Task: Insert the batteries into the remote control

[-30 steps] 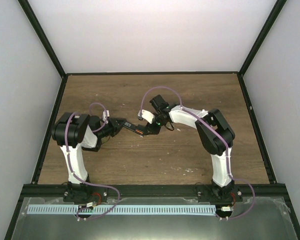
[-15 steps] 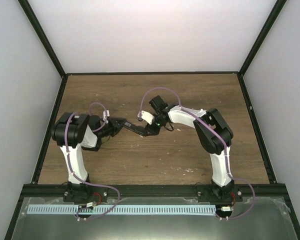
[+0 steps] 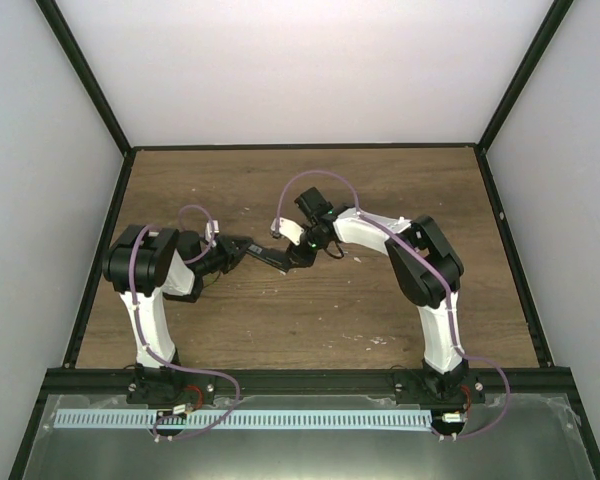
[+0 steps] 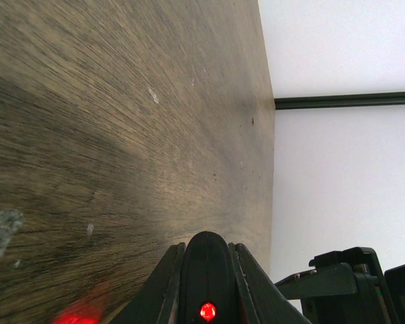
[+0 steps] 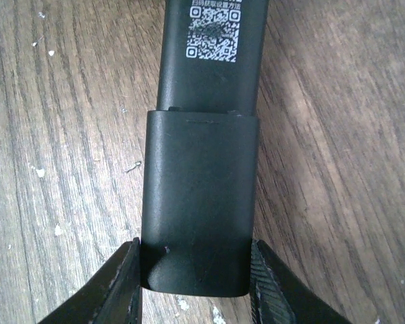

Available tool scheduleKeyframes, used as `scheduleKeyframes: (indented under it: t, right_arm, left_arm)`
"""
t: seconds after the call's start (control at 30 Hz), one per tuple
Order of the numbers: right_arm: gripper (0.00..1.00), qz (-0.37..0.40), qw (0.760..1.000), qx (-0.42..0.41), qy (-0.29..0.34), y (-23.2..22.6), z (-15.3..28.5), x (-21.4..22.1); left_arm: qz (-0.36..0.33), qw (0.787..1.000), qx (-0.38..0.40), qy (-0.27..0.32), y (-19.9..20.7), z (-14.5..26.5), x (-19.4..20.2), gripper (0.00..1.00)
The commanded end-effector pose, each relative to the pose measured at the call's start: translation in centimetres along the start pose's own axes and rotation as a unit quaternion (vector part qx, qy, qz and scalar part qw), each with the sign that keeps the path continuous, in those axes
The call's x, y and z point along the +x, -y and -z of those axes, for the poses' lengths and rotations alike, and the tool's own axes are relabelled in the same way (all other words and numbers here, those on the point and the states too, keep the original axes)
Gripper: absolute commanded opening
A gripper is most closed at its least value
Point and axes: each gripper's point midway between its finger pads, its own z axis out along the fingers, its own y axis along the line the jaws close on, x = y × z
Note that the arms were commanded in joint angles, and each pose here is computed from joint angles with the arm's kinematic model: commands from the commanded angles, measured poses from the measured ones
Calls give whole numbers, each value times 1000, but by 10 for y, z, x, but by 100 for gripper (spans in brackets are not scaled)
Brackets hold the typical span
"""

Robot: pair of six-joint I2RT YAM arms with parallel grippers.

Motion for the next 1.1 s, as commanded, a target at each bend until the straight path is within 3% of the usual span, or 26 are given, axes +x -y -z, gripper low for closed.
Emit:
scheduleKeyframes:
  t: [0.0,1.07]
  right_arm:
    - [29,1,1000,-17,-3,-8,-5,-3]
    - [30,-25,999,2,-42,0,-16,20]
  left_arm:
    - [-13,999,-30,0,-17,2,3,0]
    - [-9,999,-33,0,-19,0,1,0]
